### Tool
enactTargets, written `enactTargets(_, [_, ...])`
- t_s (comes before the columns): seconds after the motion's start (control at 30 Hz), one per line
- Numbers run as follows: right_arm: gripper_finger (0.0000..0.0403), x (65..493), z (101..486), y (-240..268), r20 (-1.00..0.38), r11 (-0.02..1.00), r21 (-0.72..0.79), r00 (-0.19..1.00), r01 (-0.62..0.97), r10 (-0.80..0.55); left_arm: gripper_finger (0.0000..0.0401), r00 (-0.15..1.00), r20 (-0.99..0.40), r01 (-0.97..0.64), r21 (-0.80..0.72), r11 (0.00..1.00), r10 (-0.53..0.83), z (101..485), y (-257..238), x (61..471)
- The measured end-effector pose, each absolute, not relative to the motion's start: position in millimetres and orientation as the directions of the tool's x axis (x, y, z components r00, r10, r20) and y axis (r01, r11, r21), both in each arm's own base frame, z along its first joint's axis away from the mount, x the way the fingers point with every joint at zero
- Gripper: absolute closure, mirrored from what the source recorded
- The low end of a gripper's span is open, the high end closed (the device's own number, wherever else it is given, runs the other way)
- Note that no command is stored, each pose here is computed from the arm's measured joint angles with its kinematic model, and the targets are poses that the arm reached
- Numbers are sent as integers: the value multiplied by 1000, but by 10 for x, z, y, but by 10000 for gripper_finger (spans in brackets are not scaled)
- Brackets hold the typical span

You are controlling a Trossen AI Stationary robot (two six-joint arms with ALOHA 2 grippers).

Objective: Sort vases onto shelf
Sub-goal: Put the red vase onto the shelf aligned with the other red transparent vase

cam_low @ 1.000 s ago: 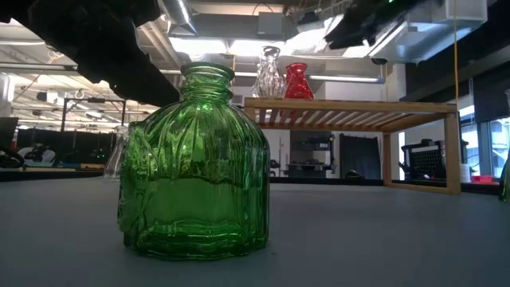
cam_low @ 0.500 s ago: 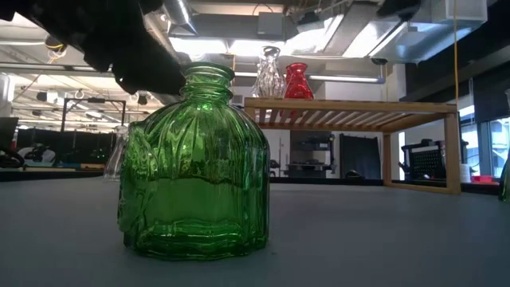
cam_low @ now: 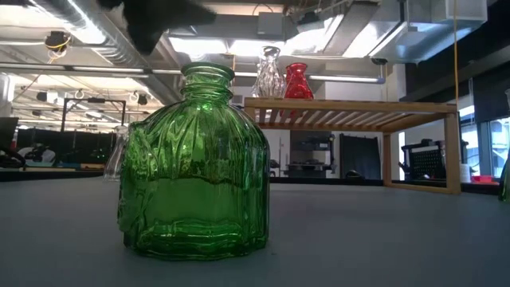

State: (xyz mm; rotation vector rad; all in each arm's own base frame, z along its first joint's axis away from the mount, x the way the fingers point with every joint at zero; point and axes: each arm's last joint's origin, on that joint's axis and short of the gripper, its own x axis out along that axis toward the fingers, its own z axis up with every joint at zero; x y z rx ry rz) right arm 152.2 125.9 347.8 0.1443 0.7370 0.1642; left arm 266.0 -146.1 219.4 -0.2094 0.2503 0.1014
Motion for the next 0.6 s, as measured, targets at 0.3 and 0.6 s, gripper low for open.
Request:
enactTargets(0.3, [172,1423,3409,1522,-615,993,42,781,-109,112,234,973,-218,-88,-61,994,73,2351,-1671,3018])
enactTargets(0.6, [172,1426,3426,1556,-588,979,-70,800,-192,115,234,978,-175,-141,-152,978,113,2521,-1595,3219])
